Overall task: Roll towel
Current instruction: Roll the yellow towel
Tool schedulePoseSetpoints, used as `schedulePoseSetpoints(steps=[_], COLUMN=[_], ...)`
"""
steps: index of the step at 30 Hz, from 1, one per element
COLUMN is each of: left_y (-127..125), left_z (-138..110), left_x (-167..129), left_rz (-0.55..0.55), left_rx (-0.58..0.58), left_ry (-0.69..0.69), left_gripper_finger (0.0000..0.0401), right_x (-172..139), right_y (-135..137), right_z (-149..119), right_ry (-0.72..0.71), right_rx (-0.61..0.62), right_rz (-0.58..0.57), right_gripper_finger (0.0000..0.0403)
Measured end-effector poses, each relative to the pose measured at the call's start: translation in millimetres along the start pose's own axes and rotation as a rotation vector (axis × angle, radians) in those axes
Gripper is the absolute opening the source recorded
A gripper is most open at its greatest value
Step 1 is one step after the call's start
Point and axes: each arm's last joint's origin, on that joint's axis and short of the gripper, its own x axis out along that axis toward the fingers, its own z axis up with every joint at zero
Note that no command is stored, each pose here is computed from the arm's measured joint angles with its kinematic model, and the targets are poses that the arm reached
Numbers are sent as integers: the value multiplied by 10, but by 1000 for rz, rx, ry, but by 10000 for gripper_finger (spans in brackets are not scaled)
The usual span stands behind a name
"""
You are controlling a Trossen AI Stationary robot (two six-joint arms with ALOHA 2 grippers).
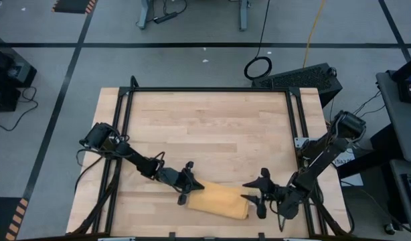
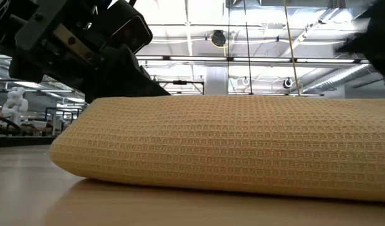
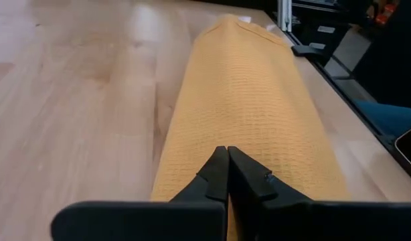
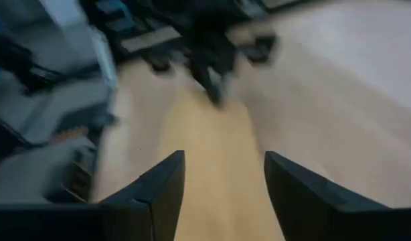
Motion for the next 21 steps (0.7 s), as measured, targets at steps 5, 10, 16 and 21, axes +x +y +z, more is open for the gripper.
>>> schedulePoseSetpoints(steps=[5, 10, 16, 21], left_y=[6, -18, -145, -300], left_z=[5, 142, 379, 207], left_x=[0, -57, -170, -38], left_rz=[23, 20, -56, -64], left_rx=[9, 41, 47, 76], left_ry=[-9, -59, -187, -158], left_gripper_finger=[6, 6, 6, 6], right_x=[91, 375, 649, 774], right_y=[207, 249, 253, 321], right_z=[5, -294, -511, -462], right_ry=[-142, -226, -241, -241], right_rx=[-56, -89, -142, -152], right_rz=[100, 78, 9, -21], right_gripper_finger=[195, 146, 20, 13])
